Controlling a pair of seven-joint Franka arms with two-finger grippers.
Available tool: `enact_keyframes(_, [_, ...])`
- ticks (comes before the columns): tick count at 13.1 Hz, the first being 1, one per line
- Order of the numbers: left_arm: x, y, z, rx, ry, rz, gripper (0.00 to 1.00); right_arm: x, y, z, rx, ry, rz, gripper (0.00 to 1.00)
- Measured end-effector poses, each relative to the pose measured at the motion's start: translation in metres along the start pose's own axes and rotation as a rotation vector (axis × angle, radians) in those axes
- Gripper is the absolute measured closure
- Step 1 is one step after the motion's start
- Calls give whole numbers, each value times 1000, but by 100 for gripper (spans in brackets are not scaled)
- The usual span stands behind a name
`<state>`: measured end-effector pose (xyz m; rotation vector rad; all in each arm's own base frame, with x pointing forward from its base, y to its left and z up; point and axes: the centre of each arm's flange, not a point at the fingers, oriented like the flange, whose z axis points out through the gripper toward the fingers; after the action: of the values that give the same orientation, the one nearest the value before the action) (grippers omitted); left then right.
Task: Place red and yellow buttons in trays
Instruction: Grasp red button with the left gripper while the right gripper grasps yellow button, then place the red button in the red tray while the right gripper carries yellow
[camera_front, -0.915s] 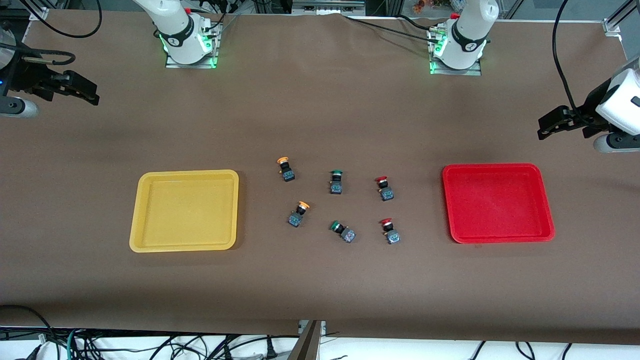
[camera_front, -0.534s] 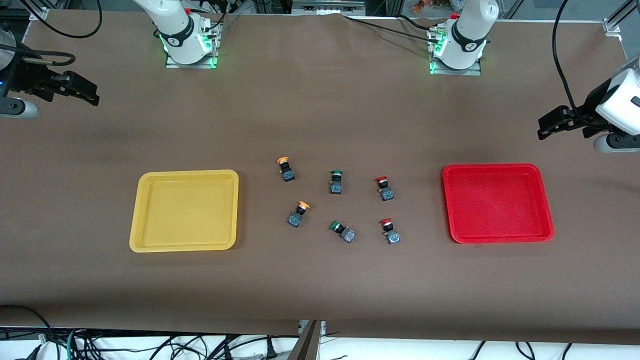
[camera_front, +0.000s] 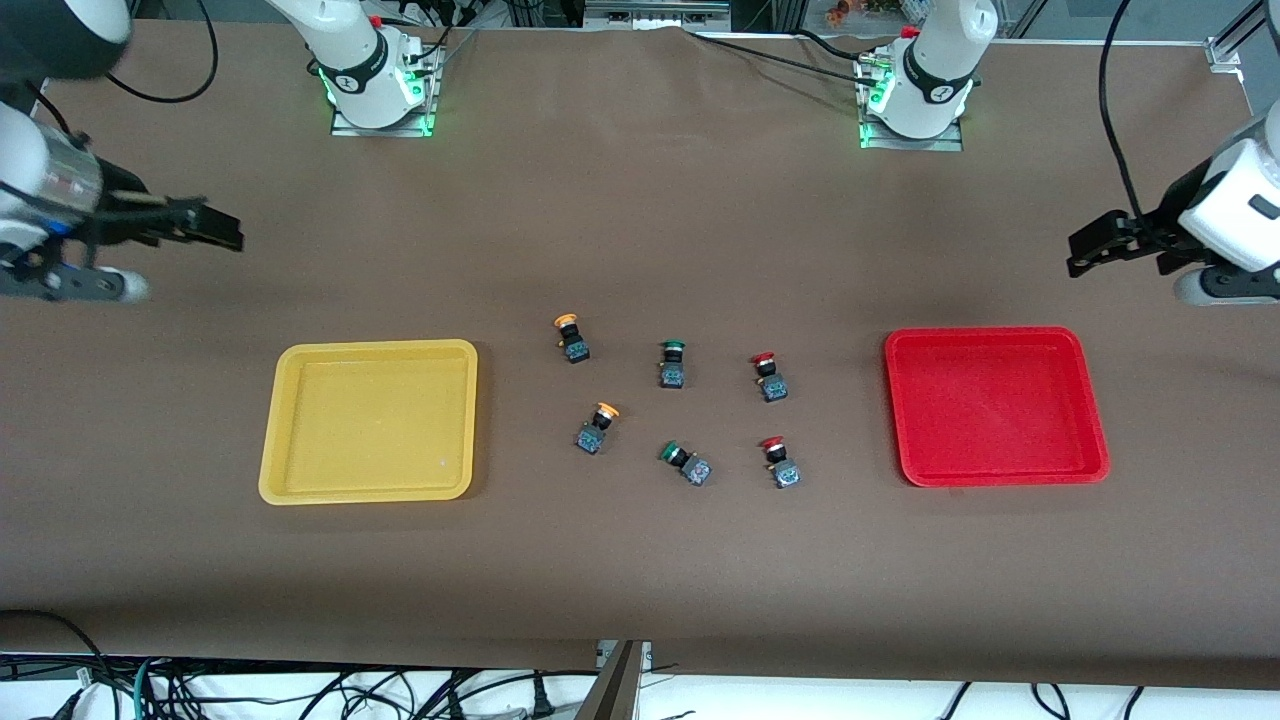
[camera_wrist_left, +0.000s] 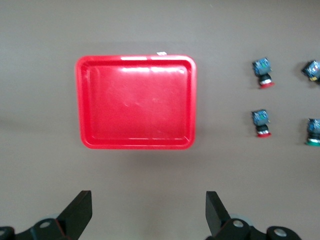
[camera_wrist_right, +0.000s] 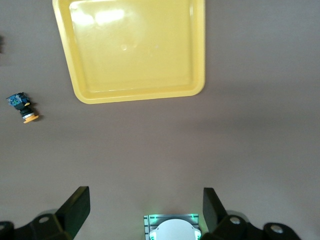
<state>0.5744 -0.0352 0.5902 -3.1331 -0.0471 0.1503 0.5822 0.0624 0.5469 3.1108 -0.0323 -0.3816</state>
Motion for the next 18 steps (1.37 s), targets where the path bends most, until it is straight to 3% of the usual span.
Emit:
enact_keyframes(2, [21,33,48,-45,-72,39,0,28,-54,35,0,20,-77,0])
enact_keyframes(4, [57,84,125,-56,-101,14,0,44,-125,76,-8,32,-131,0])
enact_keyframes(7, [84,185,235,-47,-63,-116,0,55,-207,146,19,-3,-210,0])
enact_keyframes(11, [76,259,342,-32,-62,-112,0,42,-313,240,-1,4,-246,0])
enact_keyframes(16, [55,268,396,-16,-76,-92,0,42,-334,303,19,64,-269,0])
enact_keyframes(18, [50,265,405,-10,-85,-93,22,38,-341,318,28,91,-282,0])
